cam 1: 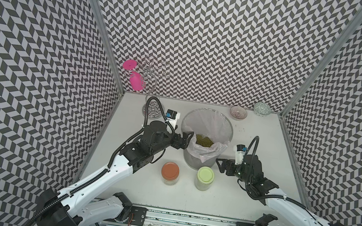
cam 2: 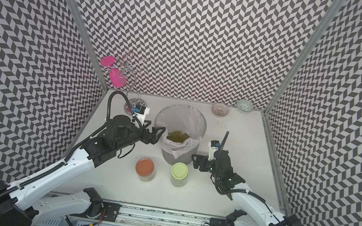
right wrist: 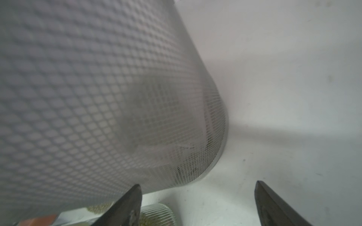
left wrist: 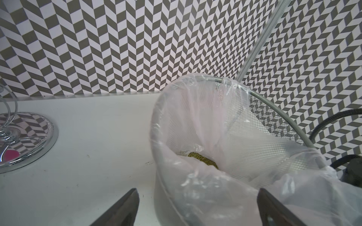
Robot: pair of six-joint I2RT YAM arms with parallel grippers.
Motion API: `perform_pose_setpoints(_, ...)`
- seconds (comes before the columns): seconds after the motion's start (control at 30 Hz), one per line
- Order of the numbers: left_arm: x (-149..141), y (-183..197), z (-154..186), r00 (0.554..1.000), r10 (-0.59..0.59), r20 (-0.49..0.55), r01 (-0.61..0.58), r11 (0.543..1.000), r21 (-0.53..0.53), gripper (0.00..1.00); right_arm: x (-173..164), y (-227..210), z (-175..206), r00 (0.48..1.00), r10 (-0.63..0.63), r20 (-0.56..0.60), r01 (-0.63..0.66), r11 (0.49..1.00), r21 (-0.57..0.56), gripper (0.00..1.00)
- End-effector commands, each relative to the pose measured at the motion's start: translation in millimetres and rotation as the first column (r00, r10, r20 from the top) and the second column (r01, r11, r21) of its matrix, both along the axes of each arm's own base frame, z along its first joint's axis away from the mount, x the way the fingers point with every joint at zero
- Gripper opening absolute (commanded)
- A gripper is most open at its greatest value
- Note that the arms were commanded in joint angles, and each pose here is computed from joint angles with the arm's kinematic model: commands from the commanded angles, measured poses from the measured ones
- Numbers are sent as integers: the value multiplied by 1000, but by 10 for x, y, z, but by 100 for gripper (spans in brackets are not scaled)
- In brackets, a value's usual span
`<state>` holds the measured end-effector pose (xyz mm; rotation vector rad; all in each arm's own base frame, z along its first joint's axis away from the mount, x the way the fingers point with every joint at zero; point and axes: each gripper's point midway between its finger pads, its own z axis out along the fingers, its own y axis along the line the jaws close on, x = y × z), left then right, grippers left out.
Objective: Empty moldy mung beans from jars
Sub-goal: Move the trash bin to the center of the board.
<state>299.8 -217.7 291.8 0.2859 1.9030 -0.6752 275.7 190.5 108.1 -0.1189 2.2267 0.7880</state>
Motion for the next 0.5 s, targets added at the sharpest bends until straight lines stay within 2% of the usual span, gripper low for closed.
perform_pose_setpoints(0.0,-65,-1,127,1000,-6,0,6,999,-35,95,173,274,370,994,32,108,-49,985,164,88)
perform_pose_setpoints(0.3,-147,-48,267,998,-54,44,55,998,-21,95,693,773,473,988,97,117,-122,966,227,88)
perform_pose_setpoints(0.47,-154,-59,331,995,-67,74,68,998,1,95,1085,1069,449,982,140,123,-163,966,201,88)
